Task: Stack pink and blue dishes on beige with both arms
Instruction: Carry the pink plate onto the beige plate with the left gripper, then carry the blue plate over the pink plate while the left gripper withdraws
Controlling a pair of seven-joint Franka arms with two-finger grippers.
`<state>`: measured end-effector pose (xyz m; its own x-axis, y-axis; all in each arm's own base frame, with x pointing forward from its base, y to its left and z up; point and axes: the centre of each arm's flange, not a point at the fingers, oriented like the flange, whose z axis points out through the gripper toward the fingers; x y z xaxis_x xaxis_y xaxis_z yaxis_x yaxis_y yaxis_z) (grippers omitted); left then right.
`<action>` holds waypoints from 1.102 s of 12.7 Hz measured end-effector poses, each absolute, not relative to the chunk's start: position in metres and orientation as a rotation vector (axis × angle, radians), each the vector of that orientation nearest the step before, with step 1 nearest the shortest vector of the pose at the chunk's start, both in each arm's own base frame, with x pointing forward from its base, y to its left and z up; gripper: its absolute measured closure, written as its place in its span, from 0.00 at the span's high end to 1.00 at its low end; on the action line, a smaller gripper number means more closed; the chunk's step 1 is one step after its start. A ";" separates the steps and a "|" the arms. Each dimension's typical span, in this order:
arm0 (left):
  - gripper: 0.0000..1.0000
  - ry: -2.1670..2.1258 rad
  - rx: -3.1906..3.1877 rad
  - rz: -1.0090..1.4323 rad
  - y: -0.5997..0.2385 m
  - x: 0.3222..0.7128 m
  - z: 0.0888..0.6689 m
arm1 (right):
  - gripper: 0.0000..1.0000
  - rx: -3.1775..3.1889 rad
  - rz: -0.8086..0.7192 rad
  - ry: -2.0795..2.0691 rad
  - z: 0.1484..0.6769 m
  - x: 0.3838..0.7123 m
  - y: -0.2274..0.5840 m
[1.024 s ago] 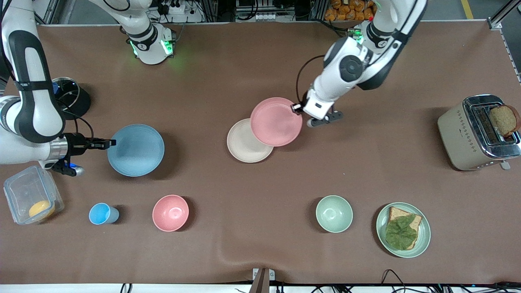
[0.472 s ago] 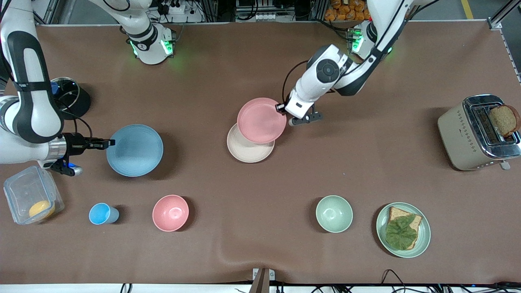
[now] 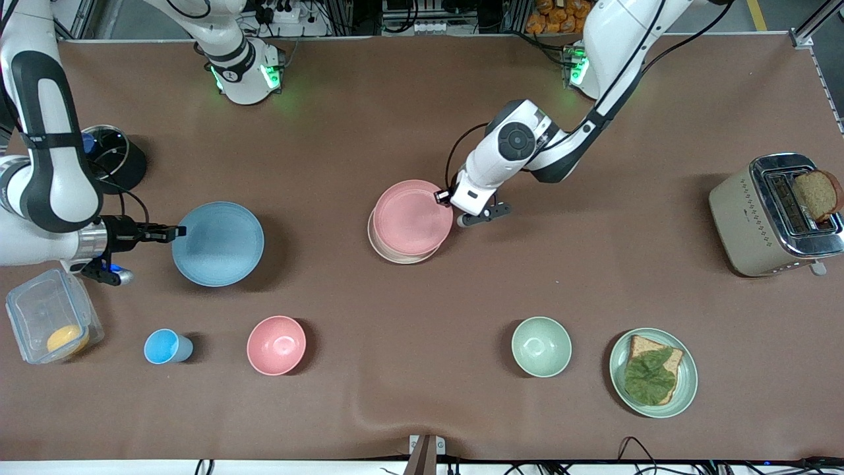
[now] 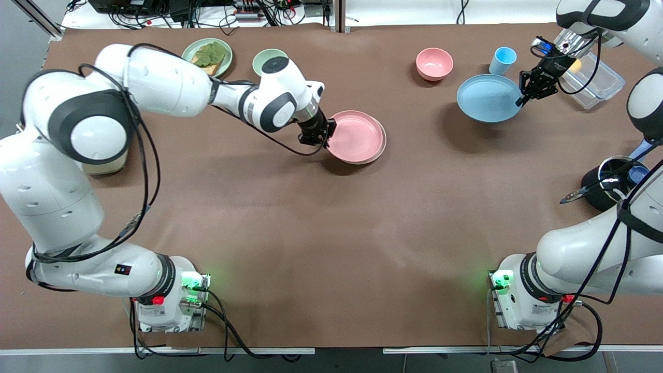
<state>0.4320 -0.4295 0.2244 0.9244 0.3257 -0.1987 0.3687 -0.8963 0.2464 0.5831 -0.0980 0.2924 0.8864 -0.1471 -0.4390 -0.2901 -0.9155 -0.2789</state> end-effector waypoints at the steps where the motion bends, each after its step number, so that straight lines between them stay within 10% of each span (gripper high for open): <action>1: 0.05 0.524 2.811 -0.219 -0.435 0.431 0.219 | 0.06 -2.715 0.594 0.325 0.292 0.583 -0.098; 9: 0.11 0.566 2.808 -0.223 -0.450 0.436 0.206 | 0.06 -2.697 0.595 0.326 0.291 0.584 -0.093; 14: 0.63 0.601 2.804 -0.023 -0.410 0.502 0.278 | 0.06 -2.589 0.625 0.246 0.294 0.590 -0.021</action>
